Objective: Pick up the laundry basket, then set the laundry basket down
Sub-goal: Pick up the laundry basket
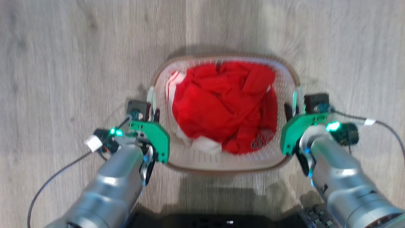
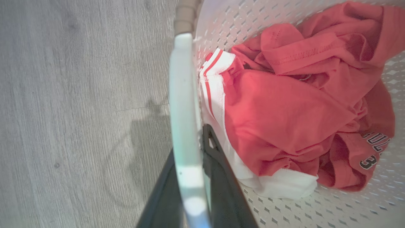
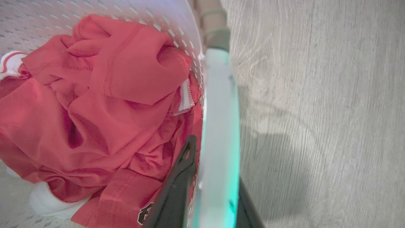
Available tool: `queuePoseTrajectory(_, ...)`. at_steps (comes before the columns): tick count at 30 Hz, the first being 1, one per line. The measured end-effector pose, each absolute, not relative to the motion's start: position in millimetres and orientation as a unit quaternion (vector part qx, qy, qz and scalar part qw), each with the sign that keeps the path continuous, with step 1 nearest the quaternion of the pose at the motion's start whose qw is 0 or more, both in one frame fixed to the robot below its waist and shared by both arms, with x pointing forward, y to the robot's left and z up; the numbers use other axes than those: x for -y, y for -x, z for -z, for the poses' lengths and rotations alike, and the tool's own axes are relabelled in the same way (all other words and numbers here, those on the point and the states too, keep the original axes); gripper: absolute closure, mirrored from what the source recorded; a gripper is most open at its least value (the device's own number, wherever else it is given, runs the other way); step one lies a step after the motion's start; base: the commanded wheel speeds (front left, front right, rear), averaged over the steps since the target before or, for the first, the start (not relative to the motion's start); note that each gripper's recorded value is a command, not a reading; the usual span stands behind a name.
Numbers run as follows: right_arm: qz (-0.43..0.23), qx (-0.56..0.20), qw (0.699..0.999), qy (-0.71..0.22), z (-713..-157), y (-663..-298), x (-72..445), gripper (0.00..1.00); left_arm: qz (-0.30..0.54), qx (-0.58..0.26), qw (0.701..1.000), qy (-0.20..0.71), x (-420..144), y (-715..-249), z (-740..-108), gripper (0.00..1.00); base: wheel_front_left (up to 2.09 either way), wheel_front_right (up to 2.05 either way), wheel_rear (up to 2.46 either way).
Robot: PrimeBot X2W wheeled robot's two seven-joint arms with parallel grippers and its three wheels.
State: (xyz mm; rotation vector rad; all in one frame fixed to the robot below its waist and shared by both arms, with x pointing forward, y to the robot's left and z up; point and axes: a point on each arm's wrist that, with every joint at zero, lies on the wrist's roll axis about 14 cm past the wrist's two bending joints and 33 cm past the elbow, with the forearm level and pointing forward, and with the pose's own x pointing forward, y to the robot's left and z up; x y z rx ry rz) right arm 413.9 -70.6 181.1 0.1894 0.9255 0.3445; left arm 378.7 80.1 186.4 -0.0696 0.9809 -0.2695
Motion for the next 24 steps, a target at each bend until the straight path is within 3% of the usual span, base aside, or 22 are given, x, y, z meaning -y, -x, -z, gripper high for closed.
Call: queuePoseTrajectory(24,-0.18,-0.457,0.868,-0.08,-279.0,-351.1,70.7,1.0,0.145,-0.468,0.871,0.016,-77.5,-313.2,-264.3,1.0,0.0,0.0,0.0)
